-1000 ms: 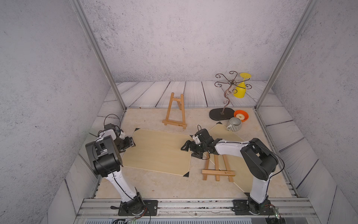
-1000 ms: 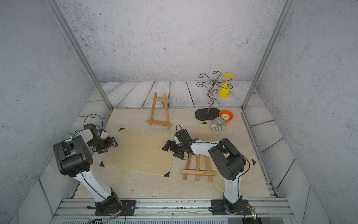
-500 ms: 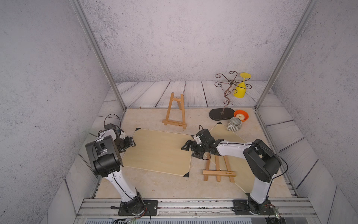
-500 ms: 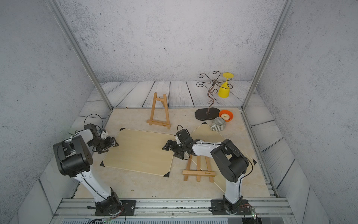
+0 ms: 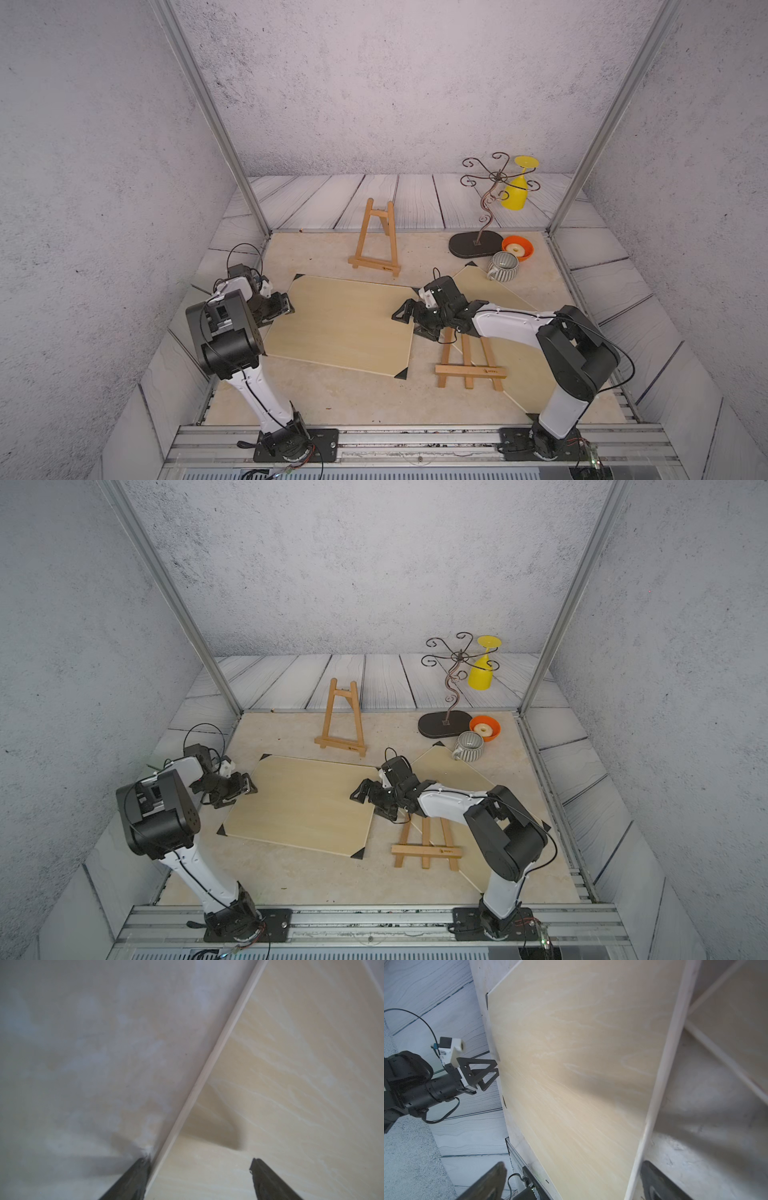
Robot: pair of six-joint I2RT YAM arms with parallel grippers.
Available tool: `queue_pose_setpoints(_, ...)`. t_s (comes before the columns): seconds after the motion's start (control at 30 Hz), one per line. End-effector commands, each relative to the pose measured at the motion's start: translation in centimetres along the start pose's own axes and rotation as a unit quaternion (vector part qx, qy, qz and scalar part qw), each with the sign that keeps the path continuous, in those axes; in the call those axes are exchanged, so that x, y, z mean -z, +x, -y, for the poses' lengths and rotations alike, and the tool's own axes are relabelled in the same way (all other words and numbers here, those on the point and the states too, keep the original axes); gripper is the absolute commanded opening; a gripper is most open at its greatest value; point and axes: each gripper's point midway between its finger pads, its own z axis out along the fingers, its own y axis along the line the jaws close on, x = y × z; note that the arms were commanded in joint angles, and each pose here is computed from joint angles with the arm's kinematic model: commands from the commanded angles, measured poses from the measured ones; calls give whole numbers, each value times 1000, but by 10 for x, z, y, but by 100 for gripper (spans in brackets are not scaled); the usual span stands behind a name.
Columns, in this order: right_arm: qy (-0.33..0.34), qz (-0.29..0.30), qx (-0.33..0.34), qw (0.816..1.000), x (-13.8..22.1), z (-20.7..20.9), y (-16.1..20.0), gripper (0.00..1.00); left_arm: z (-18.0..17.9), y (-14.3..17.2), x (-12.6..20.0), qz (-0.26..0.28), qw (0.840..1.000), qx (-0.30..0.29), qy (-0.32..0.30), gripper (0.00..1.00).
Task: Assemble the easel
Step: Pick up the drawing board from the center of the board.
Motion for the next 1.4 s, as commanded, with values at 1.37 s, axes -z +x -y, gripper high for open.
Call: queue_pose_setpoints(1.37, 107, -7, 38, 994, -2, 40, -9, 99, 75, 72, -18, -143, 983, 1, 111, 80)
